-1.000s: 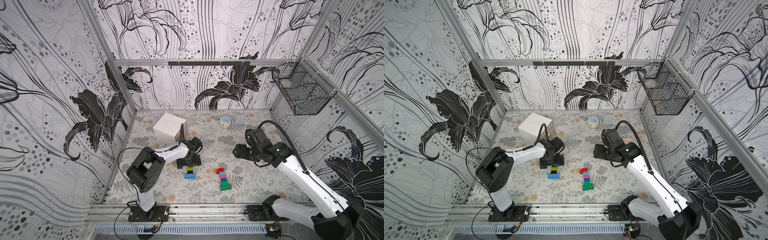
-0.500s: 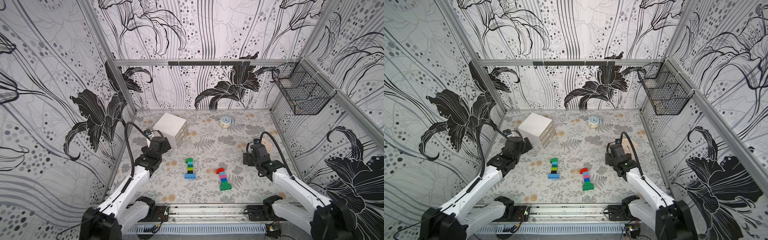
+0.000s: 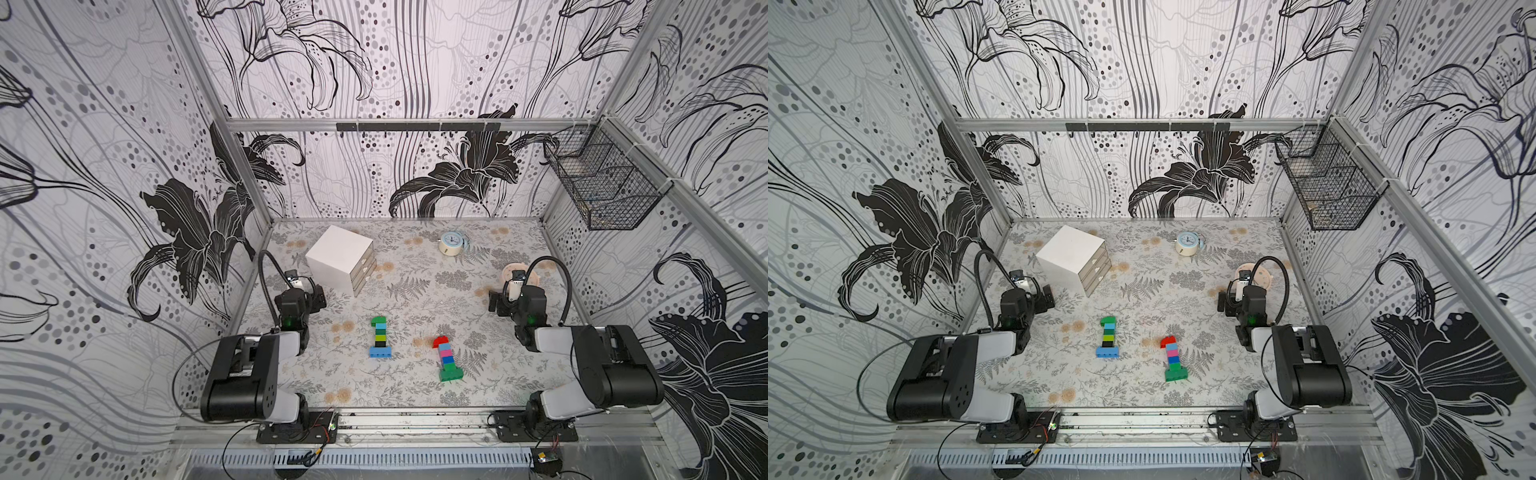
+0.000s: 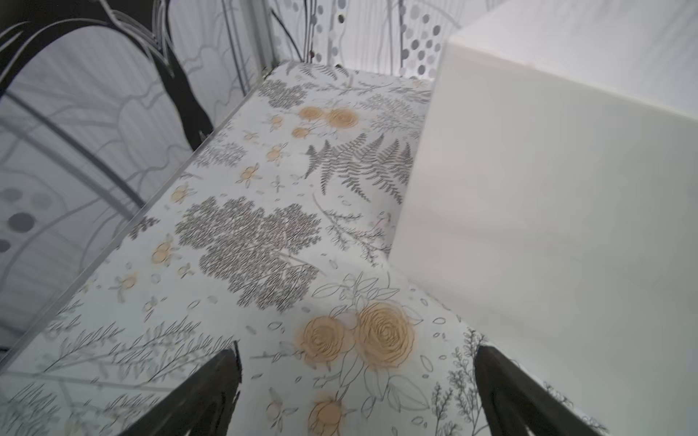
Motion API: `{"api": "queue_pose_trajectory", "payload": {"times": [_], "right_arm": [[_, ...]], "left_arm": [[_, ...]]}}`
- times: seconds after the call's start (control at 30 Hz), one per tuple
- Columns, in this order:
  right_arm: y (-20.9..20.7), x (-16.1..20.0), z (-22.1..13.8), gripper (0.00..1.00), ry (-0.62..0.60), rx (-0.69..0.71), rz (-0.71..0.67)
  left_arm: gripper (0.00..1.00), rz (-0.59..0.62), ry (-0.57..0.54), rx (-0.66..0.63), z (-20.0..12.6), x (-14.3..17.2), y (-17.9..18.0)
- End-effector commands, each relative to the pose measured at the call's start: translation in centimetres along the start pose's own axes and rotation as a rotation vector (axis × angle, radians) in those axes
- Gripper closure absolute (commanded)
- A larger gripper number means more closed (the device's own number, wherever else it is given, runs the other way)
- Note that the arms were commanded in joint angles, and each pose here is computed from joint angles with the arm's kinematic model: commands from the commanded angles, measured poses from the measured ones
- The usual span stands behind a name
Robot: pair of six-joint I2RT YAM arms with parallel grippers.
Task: Assemble the number 1 with lego
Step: Reset both arms
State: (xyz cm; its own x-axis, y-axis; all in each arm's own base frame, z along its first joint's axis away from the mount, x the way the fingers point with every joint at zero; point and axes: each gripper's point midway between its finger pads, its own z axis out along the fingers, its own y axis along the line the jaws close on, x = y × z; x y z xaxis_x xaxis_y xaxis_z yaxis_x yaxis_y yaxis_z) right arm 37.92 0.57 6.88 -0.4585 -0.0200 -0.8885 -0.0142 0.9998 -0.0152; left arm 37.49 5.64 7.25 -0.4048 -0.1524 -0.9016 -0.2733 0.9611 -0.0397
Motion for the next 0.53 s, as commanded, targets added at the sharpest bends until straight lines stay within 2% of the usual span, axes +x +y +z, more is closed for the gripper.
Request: {"api": "queue_pose_trajectory", "payload": {"times": [0.0, 0.1, 0.5], "right_arm": [[0.5, -2.4, -0.2, 0.00, -0.105, -0.033, -0.030], [0.6, -2.4, -0.1, 0.00, -0.101, -0.039, -0.031], [0.6, -2.4, -0.1, 0.00, -0.097, -0.038, -0.031]], "left_arm": [[0.00, -0.008, -0.188, 0.059, -0.2, -4.4, -0.7], [0.00, -0.027, -0.199, 0.003, -0.4, -4.4, 0.3], [0.01, -0.018, -0.197, 0.013, -0.2, -4.4, -0.1]]}}
